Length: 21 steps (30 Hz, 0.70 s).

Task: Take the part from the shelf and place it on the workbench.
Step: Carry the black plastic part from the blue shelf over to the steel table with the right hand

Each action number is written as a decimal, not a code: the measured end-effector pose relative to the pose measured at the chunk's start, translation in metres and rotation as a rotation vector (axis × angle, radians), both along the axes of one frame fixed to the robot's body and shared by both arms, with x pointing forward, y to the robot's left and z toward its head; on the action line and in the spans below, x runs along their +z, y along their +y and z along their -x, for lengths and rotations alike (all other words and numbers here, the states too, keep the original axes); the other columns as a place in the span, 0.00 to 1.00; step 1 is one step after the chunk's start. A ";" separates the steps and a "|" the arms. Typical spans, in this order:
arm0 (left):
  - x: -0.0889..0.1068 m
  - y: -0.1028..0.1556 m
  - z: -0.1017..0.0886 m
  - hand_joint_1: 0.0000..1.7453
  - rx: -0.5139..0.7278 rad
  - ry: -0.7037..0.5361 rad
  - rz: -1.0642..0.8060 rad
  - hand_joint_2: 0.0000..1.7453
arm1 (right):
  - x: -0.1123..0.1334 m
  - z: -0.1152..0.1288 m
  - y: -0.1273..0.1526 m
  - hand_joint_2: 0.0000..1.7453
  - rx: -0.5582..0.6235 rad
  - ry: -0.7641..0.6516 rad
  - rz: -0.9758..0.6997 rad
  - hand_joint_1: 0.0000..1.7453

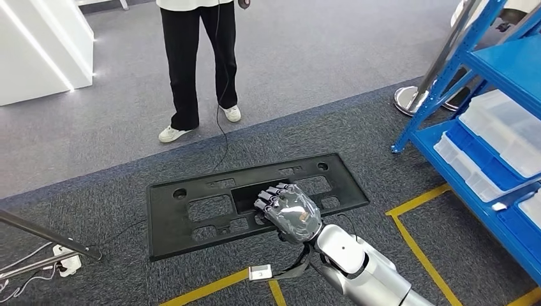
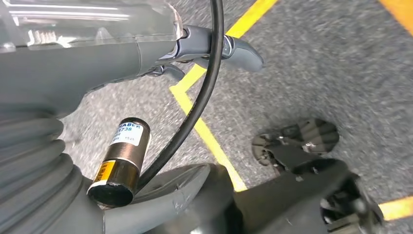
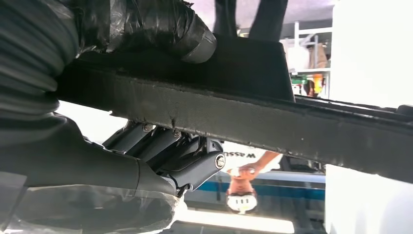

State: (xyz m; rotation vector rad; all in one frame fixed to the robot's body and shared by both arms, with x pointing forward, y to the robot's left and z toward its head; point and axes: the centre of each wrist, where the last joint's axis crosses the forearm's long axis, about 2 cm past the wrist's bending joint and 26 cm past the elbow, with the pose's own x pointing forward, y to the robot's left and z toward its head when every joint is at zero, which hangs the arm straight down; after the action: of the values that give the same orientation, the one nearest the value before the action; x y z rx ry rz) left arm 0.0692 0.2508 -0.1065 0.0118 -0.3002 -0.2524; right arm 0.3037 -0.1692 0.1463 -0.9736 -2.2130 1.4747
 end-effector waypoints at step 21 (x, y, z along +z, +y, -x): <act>0.001 -0.012 -0.001 0.00 0.004 -0.016 0.031 1.00 | 0.006 -0.008 -0.001 1.00 -0.003 -0.012 0.014 0.95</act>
State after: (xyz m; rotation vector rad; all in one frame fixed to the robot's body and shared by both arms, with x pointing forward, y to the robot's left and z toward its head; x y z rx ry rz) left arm 0.0702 0.2386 -0.1052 -0.0158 -0.3203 -0.2434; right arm 0.3117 -0.1698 0.1526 -0.9927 -2.2118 1.4884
